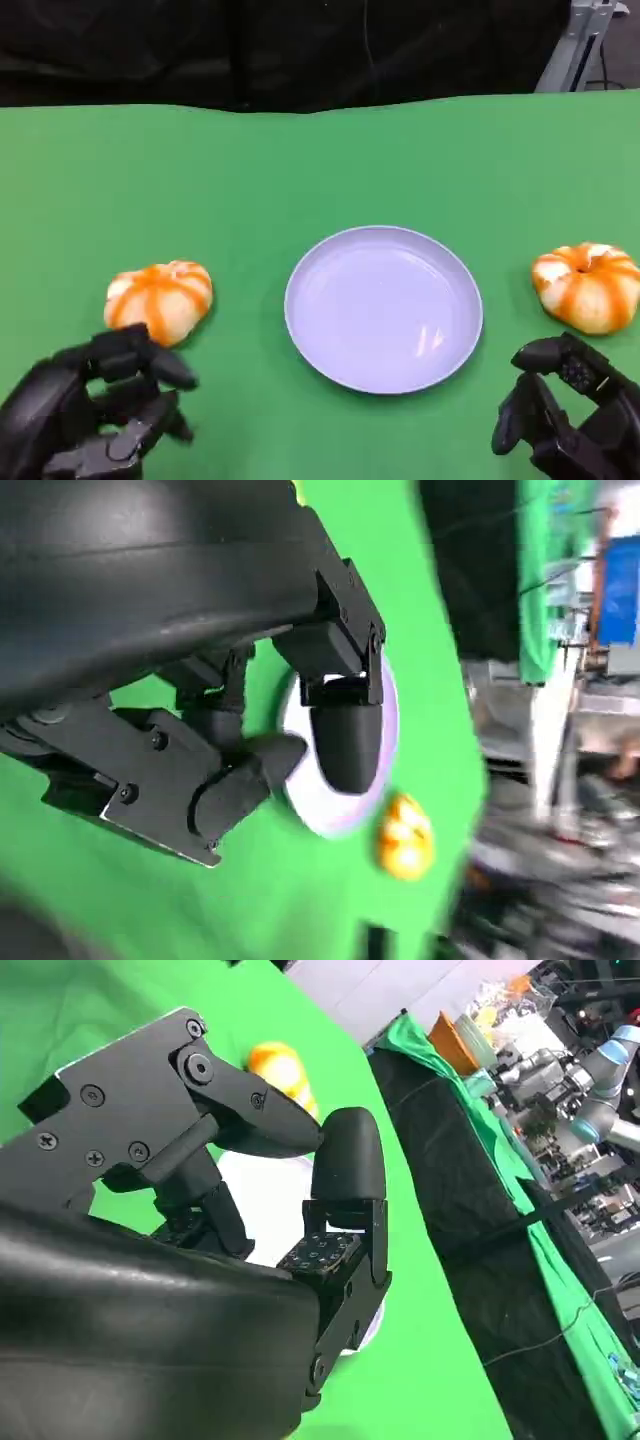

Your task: Grasp the bread from the table and place it into the plate.

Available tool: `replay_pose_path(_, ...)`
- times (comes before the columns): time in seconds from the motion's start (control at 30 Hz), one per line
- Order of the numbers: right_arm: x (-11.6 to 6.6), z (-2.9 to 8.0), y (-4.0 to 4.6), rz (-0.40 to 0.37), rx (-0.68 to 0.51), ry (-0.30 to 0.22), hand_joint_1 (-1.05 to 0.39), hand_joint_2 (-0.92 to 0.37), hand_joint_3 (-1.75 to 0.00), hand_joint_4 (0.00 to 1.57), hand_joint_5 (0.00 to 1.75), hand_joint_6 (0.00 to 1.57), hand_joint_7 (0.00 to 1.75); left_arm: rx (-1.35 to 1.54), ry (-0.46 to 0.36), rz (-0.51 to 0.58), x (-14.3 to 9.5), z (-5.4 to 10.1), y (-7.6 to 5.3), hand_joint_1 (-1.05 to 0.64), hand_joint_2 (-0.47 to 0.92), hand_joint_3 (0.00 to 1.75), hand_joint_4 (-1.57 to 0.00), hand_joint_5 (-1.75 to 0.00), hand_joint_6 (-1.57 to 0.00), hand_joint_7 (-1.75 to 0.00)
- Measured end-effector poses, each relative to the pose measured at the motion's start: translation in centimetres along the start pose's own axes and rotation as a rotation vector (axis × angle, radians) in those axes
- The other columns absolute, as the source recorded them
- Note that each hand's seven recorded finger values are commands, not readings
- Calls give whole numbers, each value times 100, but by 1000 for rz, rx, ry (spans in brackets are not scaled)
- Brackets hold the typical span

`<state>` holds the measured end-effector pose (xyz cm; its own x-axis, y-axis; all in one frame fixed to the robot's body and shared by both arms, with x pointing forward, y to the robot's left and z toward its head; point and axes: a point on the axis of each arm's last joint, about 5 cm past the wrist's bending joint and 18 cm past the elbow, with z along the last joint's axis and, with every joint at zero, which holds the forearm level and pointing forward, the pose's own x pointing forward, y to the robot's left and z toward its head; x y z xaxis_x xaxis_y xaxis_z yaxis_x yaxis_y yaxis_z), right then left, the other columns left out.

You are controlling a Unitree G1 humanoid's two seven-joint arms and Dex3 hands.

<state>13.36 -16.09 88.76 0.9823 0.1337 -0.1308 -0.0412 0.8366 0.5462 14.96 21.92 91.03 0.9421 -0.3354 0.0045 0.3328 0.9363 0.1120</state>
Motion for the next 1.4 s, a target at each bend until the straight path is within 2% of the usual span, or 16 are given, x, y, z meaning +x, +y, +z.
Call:
replay_pose_path(0.1,11,-10,-37,6,-3,12,-15,-58,-104,83,174,83,141,340,-88,20,47,134,13,-53,92,18,-45,-36,-65,-8)
replay_pose_path(0.2,18,-1,-58,5,-6,12,-14,-58,-103,83,175,83,141,621,-137,51,144,252,36,-64,92,14,-39,-26,-61,-3)
replay_pose_path(0.37,20,7,-72,10,4,19,-15,-57,-103,83,175,82,141,944,-206,96,364,402,90,-75,92,12,-34,-20,-59,-1)
replay_pose_path(0.47,17,7,-75,10,2,21,-15,-57,-104,83,175,82,141,1059,-215,87,457,440,110,-83,92,10,-26,-14,-54,0)
replay_pose_path(0.63,19,6,-65,15,2,22,-15,-58,-103,82,175,81,141,1232,-163,33,646,504,158,-85,90,2,-19,-7,-48,0)
replay_pose_path(0.87,19,8,-55,15,3,20,-15,-57,-104,83,175,82,141,1289,-45,-46,849,441,166,-93,92,2,-18,-3,-44,0)
replay_pose_path(1.07,23,6,-36,18,4,19,-15,-55,-107,83,175,82,142,1302,86,-100,987,313,167,-101,92,6,-15,-1,-38,0)
replay_pose_path(1.2,26,6,-21,15,7,19,-14,-55,-108,84,174,82,142,1311,168,-127,1052,206,164,-101,92,5,-16,-1,-37,0)
replay_pose_path(1.4,30,-1,-11,9,12,19,-14,-55,-109,83,175,81,143,1277,246,-151,1104,-5,132,-101,92,8,-14,0,-34,0)
